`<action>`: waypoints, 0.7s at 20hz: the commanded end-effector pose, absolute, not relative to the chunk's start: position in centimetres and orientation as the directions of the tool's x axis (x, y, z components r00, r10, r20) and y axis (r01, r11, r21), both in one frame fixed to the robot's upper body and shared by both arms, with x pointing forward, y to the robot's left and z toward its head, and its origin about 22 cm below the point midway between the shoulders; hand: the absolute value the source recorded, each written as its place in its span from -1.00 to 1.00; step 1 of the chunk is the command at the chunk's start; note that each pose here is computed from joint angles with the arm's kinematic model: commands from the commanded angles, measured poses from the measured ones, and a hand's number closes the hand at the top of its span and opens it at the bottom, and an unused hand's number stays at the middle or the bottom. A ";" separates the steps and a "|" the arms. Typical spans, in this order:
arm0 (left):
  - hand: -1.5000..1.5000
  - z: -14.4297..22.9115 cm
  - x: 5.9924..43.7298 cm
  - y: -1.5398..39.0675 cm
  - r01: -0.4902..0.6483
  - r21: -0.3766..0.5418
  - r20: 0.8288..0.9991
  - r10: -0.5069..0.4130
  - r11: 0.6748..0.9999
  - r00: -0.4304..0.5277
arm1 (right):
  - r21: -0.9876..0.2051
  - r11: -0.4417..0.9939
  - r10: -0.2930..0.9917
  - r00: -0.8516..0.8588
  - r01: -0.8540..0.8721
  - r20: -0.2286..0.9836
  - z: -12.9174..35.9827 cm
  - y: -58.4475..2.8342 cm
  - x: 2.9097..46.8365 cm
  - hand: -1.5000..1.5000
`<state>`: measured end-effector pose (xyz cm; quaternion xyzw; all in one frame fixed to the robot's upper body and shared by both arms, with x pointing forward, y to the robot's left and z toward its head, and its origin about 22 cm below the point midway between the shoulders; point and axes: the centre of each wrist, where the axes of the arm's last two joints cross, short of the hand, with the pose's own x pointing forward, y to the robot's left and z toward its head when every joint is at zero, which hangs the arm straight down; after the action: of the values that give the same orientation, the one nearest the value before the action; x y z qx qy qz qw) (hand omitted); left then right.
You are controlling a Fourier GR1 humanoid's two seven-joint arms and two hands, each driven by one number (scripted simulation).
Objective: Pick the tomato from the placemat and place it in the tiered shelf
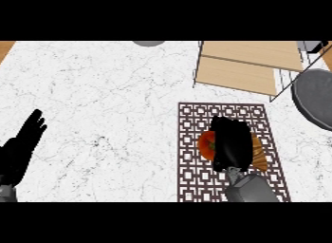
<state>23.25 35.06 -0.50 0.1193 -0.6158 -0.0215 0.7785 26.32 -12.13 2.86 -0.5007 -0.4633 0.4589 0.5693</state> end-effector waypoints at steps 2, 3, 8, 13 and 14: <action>0.00 -1.4 23.5 34.2 -0.105 0.224 0.951 -0.193 0.969 0.240 | -0.987 0.119 0.993 -0.013 -0.111 0.121 4.1 -10.6 28.5 1.00; 0.00 0.4 23.2 35.8 -0.105 0.207 0.956 -0.178 0.973 0.234 | -0.979 0.135 0.989 -0.034 -0.154 0.142 6.2 -11.8 30.0 1.00; 0.00 0.0 22.1 35.2 -0.109 0.213 0.955 -0.184 0.971 0.231 | -0.980 0.168 0.976 -0.120 -0.107 0.181 10.5 -12.4 31.0 1.00; 0.00 -0.9 22.5 34.6 -0.124 0.214 0.951 -0.177 0.969 0.254 | -0.963 0.269 0.957 -0.102 -0.033 0.270 14.3 -12.6 27.9 1.00; 0.00 0.9 25.1 35.0 -0.140 0.215 0.954 -0.177 0.967 0.243 | -0.953 0.301 0.947 -0.108 -0.032 0.303 16.5 -12.4 27.0 1.00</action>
<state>23.44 34.78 -0.03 0.1216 -0.6157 -0.0194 0.7783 29.19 -11.48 12.91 -0.3950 -0.5652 0.4765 0.5455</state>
